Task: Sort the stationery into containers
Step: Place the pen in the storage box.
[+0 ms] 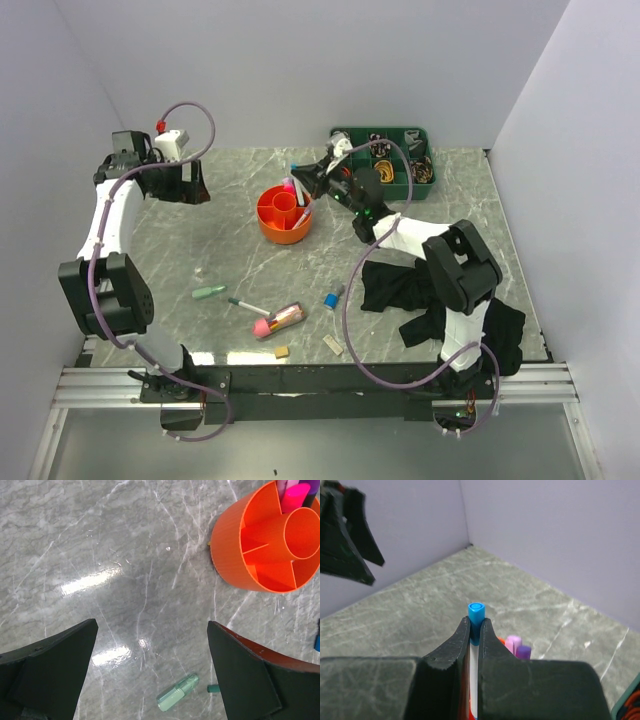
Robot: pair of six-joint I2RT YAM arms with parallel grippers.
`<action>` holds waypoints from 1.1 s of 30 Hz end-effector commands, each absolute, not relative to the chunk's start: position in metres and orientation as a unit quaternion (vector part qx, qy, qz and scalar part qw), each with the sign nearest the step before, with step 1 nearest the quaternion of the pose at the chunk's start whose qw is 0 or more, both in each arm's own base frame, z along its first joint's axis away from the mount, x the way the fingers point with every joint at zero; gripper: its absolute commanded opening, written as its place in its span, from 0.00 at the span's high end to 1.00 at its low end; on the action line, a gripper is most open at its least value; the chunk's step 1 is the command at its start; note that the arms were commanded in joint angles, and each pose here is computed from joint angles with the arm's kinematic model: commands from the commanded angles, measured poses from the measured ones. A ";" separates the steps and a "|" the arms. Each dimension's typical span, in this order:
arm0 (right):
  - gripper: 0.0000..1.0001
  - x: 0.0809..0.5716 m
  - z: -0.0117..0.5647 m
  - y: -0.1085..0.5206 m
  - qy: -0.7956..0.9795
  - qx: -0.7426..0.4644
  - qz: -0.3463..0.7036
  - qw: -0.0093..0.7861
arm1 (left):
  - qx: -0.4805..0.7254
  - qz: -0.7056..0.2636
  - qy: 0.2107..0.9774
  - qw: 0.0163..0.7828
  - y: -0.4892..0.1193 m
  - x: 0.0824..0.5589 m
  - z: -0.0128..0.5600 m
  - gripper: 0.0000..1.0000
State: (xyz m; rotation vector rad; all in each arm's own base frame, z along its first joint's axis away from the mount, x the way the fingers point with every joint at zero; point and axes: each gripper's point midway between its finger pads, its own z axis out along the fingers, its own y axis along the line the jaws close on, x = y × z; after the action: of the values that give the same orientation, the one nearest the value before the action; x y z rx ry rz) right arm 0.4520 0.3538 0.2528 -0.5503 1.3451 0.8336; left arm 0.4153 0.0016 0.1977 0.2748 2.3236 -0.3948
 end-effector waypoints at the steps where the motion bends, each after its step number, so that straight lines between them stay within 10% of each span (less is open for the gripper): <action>1: 1.00 0.464 0.242 0.345 0.600 -0.225 0.351 0.683 | 0.107 -0.147 0.903 0.391 0.001 0.427 0.214 0.01; 19: 0.99 0.453 0.190 0.350 0.667 -0.207 0.322 0.640 | 0.118 -0.164 0.897 0.393 -0.006 0.417 0.211 0.01; 27: 0.57 0.445 0.198 0.356 0.681 -0.226 0.322 0.618 | 0.117 -0.173 0.888 0.410 -0.011 0.414 0.217 0.01; 33: 0.45 0.442 0.243 0.341 0.671 -0.229 0.304 0.637 | 0.119 -0.176 0.876 0.433 -0.015 0.410 0.225 0.01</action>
State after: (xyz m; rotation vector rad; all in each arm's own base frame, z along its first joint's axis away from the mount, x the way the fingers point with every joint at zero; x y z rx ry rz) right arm 0.4412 0.3512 0.1574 -0.5425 1.6830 0.7213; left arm 0.4084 -0.0078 0.1934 0.2663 2.3074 -0.4371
